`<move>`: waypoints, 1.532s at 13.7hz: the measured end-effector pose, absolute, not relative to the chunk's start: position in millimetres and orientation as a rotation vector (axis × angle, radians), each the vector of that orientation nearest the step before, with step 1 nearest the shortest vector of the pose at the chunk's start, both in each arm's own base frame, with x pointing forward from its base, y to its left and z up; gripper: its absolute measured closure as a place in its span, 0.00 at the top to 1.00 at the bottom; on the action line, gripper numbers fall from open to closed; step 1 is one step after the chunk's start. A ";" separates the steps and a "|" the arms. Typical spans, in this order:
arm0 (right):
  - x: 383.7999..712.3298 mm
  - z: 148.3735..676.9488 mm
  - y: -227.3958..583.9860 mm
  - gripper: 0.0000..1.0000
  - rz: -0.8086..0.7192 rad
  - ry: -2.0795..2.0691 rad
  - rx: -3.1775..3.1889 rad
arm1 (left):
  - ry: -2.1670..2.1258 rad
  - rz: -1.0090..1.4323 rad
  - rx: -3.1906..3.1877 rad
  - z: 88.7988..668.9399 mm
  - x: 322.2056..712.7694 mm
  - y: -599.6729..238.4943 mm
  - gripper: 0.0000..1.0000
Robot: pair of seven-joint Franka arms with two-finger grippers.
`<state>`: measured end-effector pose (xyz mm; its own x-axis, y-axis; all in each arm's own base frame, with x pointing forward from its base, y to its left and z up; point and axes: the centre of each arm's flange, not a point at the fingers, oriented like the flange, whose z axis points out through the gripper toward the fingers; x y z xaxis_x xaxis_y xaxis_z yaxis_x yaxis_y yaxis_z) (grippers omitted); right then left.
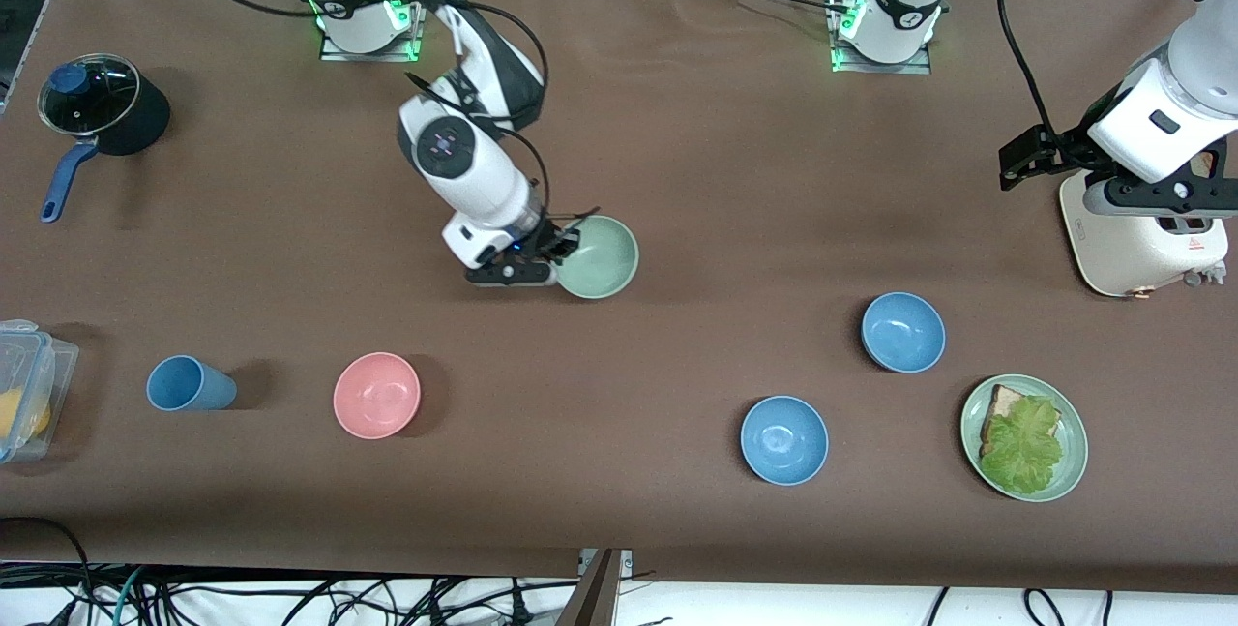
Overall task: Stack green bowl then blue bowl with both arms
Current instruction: 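Carry the green bowl to the table center and set it down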
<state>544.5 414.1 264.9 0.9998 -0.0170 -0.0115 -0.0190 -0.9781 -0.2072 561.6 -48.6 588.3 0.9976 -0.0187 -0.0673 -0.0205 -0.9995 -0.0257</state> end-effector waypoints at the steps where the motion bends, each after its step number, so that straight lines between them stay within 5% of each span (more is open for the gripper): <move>1: 548.1 254.2 430.2 0.04 0.039 -0.006 -2.953 | 0.030 0.105 -3.113 588.3 561.6 -48.6 1.00; 13: 535.8 210.9 525.6 0.04 0.013 -0.040 -3.003 | 0.030 0.105 -3.113 588.3 561.6 -48.5 1.00; 21: 582.8 287.4 480.2 0.81 -0.017 0.068 -3.038 | 0.030 0.105 -3.113 588.3 561.6 -48.4 1.00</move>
<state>582.8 480.2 287.4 0.9989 -0.0455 0.0086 -0.0444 -0.9937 -0.1032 561.6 -48.4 588.3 0.9975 -0.0183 -0.0676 -0.0201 -0.9995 -0.0257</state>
